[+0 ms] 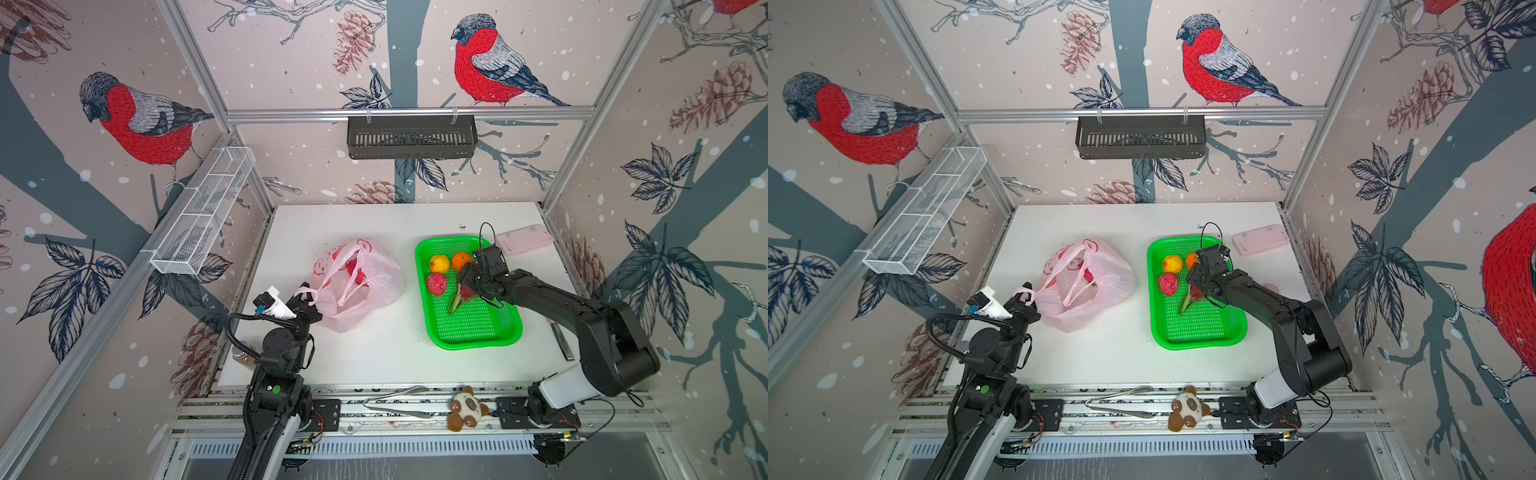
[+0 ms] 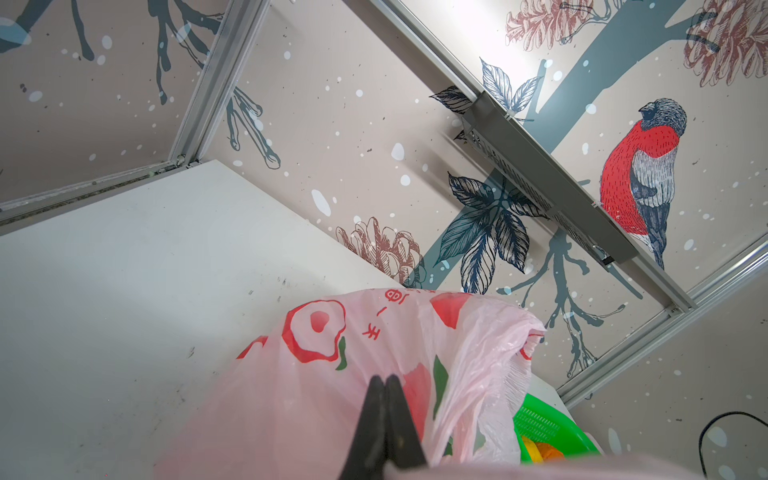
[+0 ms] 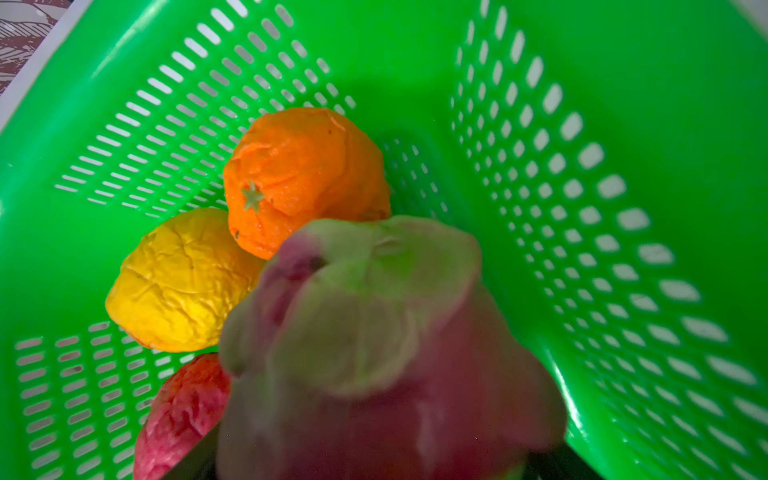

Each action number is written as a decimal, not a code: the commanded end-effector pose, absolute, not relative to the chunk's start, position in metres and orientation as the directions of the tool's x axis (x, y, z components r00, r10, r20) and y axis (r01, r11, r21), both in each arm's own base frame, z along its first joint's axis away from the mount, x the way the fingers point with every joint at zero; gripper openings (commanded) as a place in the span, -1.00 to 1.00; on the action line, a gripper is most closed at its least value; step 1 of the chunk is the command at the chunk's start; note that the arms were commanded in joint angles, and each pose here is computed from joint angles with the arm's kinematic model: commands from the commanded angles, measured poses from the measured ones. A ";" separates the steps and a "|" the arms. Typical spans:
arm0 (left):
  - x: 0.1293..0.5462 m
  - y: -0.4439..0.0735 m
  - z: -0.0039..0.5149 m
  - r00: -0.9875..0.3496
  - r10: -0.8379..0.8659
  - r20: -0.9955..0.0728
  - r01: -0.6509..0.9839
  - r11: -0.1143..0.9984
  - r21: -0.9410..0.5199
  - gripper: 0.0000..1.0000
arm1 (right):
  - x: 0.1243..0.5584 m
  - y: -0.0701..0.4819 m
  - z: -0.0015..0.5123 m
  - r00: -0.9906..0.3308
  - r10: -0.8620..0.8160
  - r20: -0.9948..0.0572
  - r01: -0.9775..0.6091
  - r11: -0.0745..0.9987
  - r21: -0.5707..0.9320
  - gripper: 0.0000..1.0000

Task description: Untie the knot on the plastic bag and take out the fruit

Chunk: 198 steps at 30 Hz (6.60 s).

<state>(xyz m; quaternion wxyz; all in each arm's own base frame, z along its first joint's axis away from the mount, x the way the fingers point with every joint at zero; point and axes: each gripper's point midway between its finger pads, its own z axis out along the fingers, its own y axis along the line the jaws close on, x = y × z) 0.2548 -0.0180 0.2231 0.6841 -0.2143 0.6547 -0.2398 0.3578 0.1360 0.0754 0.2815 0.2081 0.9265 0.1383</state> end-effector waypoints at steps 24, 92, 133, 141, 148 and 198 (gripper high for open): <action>0.250 -0.016 0.229 0.044 -0.606 -0.794 0.054 0.795 -0.604 -1.00 | 0.353 0.130 0.117 -0.686 0.486 -0.541 0.316 0.869 0.381 0.96; 0.250 -0.025 0.189 -0.035 -0.620 -0.783 0.060 0.781 -0.621 -1.00 | 0.272 0.515 0.165 -0.843 0.058 -0.535 -0.394 0.610 0.687 -0.68; 0.251 0.003 0.173 0.049 -0.620 -0.783 -0.085 0.779 -0.621 -1.00 | 0.340 0.213 0.239 -0.630 0.317 -0.709 -0.104 0.871 0.481 -0.92; 0.258 0.005 0.202 0.106 -0.621 -0.776 -0.070 0.774 -0.629 -1.00 | 0.347 0.208 0.287 -0.564 0.278 -0.778 -0.205 0.865 0.458 -0.90; 0.277 -0.008 0.245 0.107 -0.581 -0.807 0.005 0.812 -0.583 -1.00 | 0.343 0.224 0.298 -0.572 0.225 -0.788 -0.301 0.837 0.458 -0.82; 0.314 -0.053 0.298 -0.053 -0.439 -0.897 0.155 0.884 -0.442 -1.00 | 0.301 0.451 0.206 -0.430 -0.566 -0.703 -0.763 0.644 -0.052 -0.62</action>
